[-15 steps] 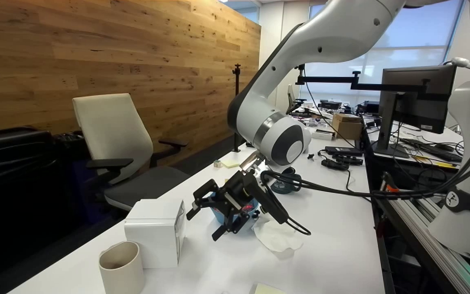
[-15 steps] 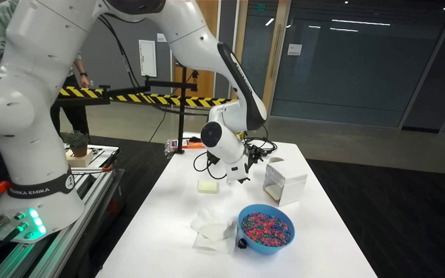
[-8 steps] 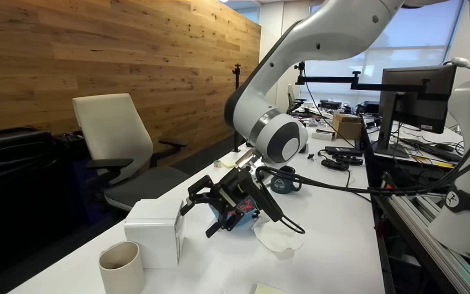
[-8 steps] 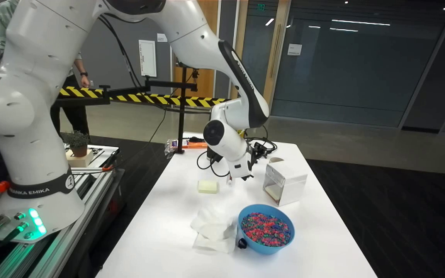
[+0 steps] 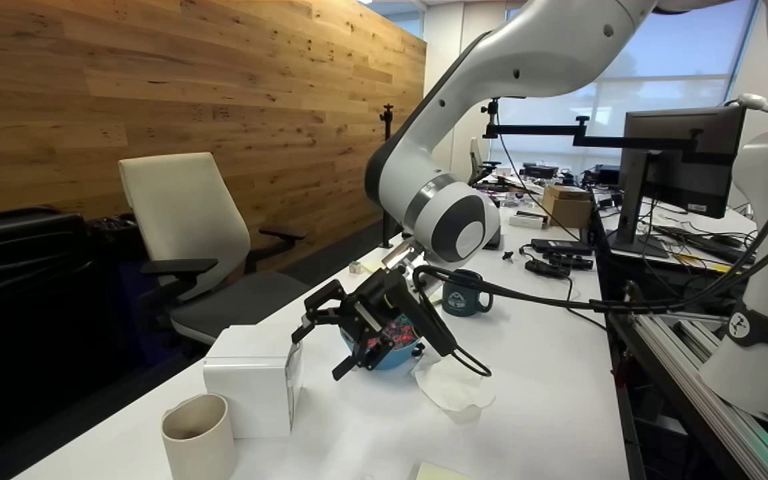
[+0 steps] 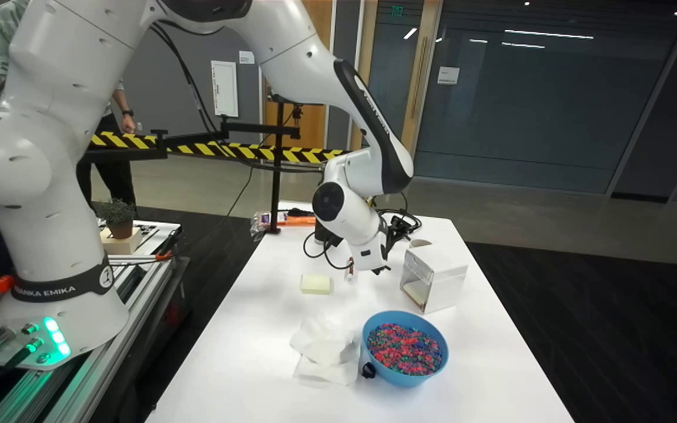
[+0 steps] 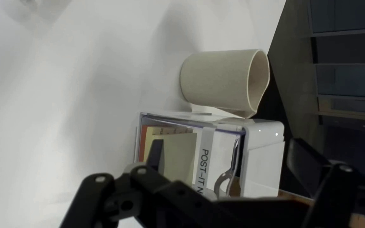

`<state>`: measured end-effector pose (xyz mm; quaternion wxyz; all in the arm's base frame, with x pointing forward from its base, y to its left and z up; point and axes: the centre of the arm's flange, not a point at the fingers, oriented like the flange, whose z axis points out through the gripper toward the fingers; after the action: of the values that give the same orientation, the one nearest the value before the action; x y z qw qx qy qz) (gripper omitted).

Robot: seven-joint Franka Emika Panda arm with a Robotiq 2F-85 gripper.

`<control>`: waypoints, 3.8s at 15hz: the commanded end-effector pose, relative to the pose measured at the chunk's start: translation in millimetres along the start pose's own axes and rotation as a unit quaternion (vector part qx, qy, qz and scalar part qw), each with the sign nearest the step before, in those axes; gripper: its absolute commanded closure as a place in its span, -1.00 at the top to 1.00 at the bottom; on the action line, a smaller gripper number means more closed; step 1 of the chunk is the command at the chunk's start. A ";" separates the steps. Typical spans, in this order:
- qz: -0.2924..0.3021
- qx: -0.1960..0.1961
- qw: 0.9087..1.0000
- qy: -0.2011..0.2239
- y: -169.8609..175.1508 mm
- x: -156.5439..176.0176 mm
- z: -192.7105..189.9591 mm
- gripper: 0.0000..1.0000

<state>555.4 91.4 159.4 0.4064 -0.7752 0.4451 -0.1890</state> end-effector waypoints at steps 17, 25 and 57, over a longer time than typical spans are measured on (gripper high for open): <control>0.007 0.000 1.000 0.026 13.7 3.8 15.7 1.00; 0.018 0.013 0.999 0.037 1.6 6.5 34.1 1.00; -0.015 -0.001 0.999 0.037 28.8 71.9 -37.0 1.00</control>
<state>571.9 11.9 143.1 0.3754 -0.7691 0.4655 -0.2253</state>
